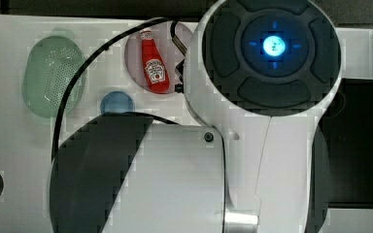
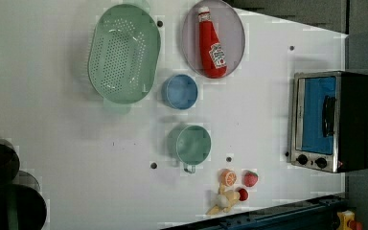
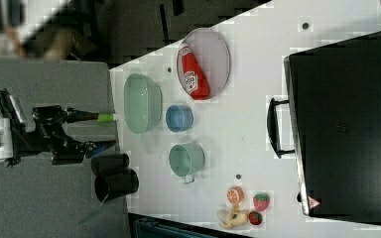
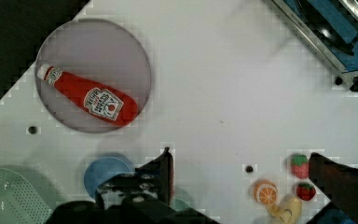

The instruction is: Flap close oven.

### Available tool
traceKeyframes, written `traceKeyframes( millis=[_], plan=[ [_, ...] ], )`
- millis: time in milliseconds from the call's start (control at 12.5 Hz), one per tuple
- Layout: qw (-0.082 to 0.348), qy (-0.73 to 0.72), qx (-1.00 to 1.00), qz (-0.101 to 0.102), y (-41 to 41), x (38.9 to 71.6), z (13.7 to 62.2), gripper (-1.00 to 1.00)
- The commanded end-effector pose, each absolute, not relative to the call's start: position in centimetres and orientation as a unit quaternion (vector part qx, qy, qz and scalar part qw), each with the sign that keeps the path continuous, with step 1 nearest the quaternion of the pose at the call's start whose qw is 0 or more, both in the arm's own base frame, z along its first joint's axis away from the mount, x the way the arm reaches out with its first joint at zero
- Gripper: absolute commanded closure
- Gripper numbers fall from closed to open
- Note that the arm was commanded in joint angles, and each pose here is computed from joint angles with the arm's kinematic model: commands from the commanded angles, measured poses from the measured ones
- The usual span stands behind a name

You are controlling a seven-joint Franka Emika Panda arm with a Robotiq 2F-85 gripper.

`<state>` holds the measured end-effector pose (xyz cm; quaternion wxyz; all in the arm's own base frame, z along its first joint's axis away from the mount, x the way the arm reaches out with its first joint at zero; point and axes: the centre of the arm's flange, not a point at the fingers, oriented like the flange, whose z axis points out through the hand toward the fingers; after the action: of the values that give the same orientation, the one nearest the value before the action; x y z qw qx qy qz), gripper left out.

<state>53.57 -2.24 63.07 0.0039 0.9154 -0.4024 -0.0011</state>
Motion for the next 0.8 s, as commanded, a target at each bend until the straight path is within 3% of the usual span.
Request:
traceKeyframes(
  millis=[80,800],
  plan=[
    [0.007,-0.444,0.896,-0.024,-4.62,53.99,61.14,-1.0],
    [0.008,-0.444,0.895,-0.031,-4.8,54.31,60.4,-1.0]
  ],
)
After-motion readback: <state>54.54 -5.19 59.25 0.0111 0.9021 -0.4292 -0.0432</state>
